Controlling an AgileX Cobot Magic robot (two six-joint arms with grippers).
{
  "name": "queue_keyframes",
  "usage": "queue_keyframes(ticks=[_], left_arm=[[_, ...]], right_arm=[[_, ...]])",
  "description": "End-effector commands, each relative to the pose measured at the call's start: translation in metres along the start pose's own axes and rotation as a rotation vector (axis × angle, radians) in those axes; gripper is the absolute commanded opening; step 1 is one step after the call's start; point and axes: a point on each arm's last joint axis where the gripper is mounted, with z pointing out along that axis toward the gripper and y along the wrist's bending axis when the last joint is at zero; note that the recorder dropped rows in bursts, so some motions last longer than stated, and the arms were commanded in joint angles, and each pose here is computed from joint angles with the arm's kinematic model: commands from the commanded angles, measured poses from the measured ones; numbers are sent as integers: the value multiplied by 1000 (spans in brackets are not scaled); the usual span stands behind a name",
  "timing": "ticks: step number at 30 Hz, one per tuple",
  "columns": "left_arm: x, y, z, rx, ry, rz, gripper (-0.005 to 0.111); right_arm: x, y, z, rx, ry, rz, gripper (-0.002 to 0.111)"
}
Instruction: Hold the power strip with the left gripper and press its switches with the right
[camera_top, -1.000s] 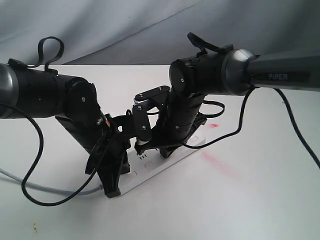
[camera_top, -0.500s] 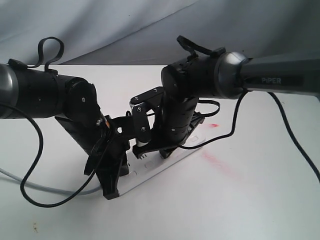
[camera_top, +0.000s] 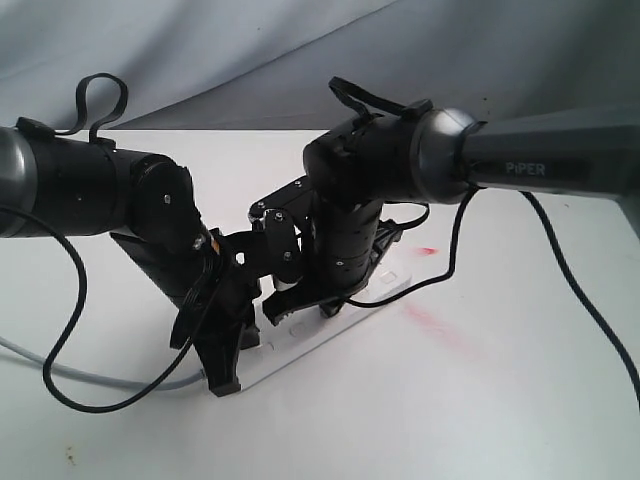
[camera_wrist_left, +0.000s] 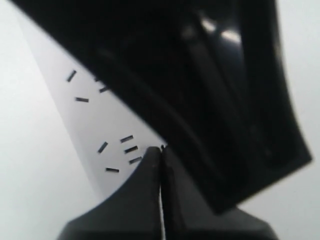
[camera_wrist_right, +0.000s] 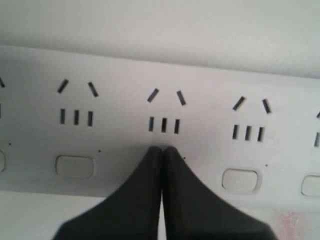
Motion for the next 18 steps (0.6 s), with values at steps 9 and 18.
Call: queue_keyframes(ticks=[9, 18], left_arm=[[-2, 0, 0, -6, -10, -10, 0], [-2, 0, 0, -6, -11, -12, 0]], right_arm=[[14, -90, -78, 49, -209, 257, 0], [34, -124, -145, 1, -400, 346, 0]])
